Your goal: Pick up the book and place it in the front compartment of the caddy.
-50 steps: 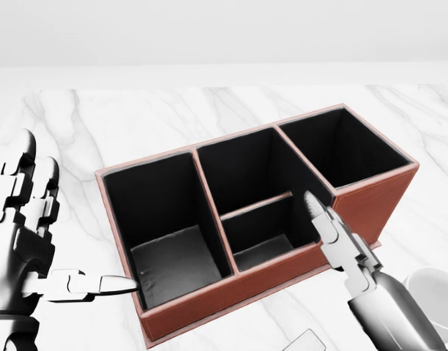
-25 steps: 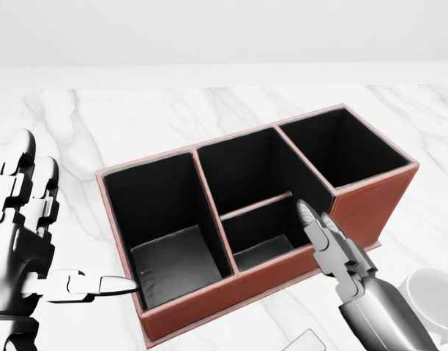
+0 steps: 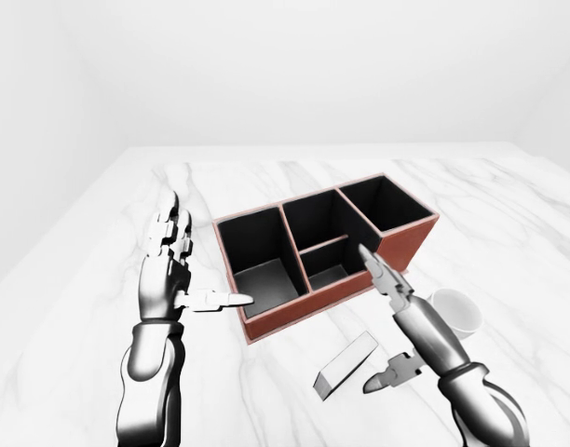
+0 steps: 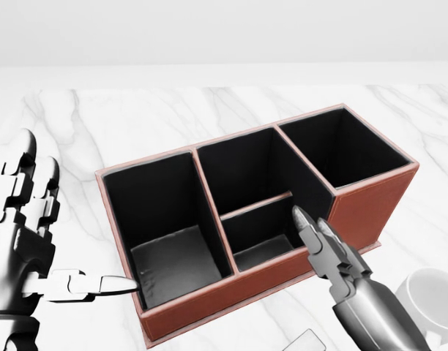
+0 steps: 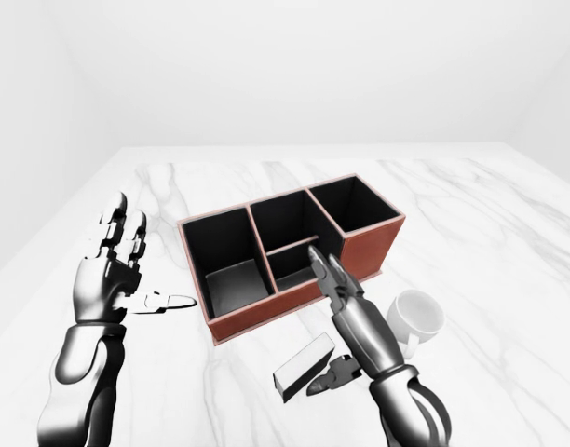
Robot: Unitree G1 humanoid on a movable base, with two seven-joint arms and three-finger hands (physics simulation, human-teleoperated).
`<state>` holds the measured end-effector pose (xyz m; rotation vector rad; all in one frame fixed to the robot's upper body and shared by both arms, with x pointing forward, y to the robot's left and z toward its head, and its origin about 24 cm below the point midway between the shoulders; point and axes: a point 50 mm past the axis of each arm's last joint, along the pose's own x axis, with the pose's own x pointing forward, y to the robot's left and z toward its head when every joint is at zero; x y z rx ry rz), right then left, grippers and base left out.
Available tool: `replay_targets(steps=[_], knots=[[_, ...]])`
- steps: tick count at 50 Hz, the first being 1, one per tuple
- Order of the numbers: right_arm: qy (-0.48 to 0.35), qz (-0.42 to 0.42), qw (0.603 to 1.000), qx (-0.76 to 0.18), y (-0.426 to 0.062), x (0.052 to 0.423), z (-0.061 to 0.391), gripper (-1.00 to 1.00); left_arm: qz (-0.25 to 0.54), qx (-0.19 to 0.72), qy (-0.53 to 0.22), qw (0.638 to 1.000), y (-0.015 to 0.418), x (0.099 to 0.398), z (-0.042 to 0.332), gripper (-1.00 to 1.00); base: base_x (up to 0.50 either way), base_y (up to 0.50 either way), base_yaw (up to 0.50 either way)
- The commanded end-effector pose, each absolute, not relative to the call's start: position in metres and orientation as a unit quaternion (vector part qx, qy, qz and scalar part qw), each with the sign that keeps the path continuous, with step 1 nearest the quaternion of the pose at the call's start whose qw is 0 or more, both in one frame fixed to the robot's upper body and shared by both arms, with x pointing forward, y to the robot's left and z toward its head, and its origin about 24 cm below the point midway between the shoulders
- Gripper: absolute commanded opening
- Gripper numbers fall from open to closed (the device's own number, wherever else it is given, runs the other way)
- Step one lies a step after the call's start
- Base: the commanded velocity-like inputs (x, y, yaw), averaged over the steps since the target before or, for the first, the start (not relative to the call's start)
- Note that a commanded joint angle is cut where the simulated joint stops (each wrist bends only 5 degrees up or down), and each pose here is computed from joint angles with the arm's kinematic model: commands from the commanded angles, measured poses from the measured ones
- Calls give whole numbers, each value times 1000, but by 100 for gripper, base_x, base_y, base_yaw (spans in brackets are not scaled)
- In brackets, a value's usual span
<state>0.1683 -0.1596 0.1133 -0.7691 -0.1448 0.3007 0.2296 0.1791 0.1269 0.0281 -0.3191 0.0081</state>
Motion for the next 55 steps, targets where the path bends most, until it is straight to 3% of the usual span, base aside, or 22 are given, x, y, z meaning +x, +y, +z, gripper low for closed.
replay_targets(steps=[1,55], knots=[[-63,150,911,-379,-159,171,110,100,3,14,-157,988,179,230,126,99,0,0,0],[-26,173,899,-402,-152,179,86,100,5,16,-159,987,178,229,127,99,0,0,0]])
